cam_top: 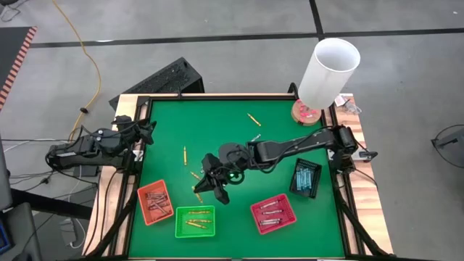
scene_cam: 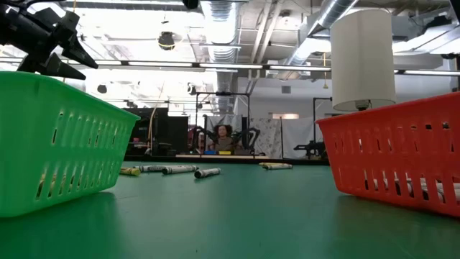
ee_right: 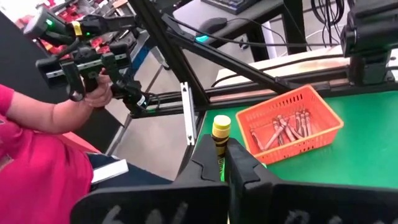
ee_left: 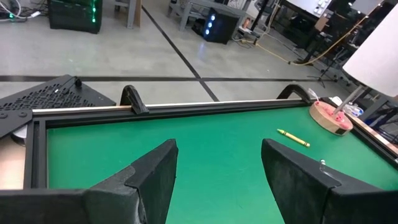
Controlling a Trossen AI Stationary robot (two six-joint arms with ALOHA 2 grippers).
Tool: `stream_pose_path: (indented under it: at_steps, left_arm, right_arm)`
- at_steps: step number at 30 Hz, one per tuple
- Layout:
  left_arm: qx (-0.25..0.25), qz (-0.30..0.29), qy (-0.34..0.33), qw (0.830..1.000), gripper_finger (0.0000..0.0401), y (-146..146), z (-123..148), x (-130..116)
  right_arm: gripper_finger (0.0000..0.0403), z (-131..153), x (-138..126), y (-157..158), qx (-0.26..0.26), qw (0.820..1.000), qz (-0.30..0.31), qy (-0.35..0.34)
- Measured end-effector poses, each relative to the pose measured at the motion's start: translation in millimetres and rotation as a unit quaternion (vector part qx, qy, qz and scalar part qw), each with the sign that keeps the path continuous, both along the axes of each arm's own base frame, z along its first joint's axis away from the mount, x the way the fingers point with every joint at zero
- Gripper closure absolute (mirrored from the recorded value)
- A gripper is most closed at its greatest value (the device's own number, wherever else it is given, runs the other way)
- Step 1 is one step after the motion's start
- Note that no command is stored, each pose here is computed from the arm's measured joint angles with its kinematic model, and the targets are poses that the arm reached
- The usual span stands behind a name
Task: Sort crayons
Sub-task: Put the yellow crayon into the green bin
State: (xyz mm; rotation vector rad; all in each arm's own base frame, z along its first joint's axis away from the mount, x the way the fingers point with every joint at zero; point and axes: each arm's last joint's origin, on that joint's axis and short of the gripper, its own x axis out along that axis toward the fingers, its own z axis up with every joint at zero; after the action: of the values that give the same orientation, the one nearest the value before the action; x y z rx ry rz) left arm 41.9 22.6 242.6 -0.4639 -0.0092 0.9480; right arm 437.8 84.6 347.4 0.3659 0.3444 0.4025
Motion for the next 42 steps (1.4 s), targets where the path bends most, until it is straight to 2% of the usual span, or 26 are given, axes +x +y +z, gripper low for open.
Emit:
stream_pose_path:
  at_steps: [7, 10, 13, 19, 21, 29, 34, 42]
  left_arm:
    - [0.001, 0.002, 0.000, 1.000, 0.0178, 0.1, 0.0, -0.1]
    - [0.002, 0.007, 0.000, 1.000, 0.0178, 0.3, 0.1, -0.3]
    - [0.003, 0.010, -0.001, 1.000, 0.0178, 0.4, 0.3, -0.5]
    - [0.002, 0.010, -0.001, 1.000, 0.0178, 0.3, 0.2, -0.6]
    - [0.002, 0.009, 0.000, 1.000, 0.0178, 0.3, 0.0, -0.6]
    - [0.002, 0.010, 0.001, 1.000, 0.0178, 0.4, -0.1, -0.6]
    - [0.003, 0.010, 0.001, 1.000, 0.0178, 0.4, 0.0, -0.6]
    - [0.003, 0.011, 0.002, 1.000, 0.0178, 0.4, -0.1, -0.7]
  right_arm:
    - [0.0403, 1.8, 0.4, 3.1, 0.001, 1.000, 0.002, -0.012]
    - [0.0403, 1.1, 10.4, 7.1, 0.003, 1.000, 0.006, -0.010]
    - [0.0403, -1.8, 29.3, 16.9, -0.005, 0.999, 0.045, 0.003]
    - [0.0403, -1.9, 40.6, 20.7, -0.044, 0.992, 0.069, 0.096]
    - [0.0403, -3.7, 45.4, 21.4, -0.046, 0.992, 0.068, 0.100]
    - [0.0403, -42.7, 64.8, 24.3, -0.050, 0.985, 0.086, 0.139]
    - [0.0403, -62.9, 75.7, 19.6, -0.026, 0.982, 0.117, 0.149]
    - [0.0403, -79.5, 85.2, 5.7, 0.021, 0.972, 0.180, 0.152]
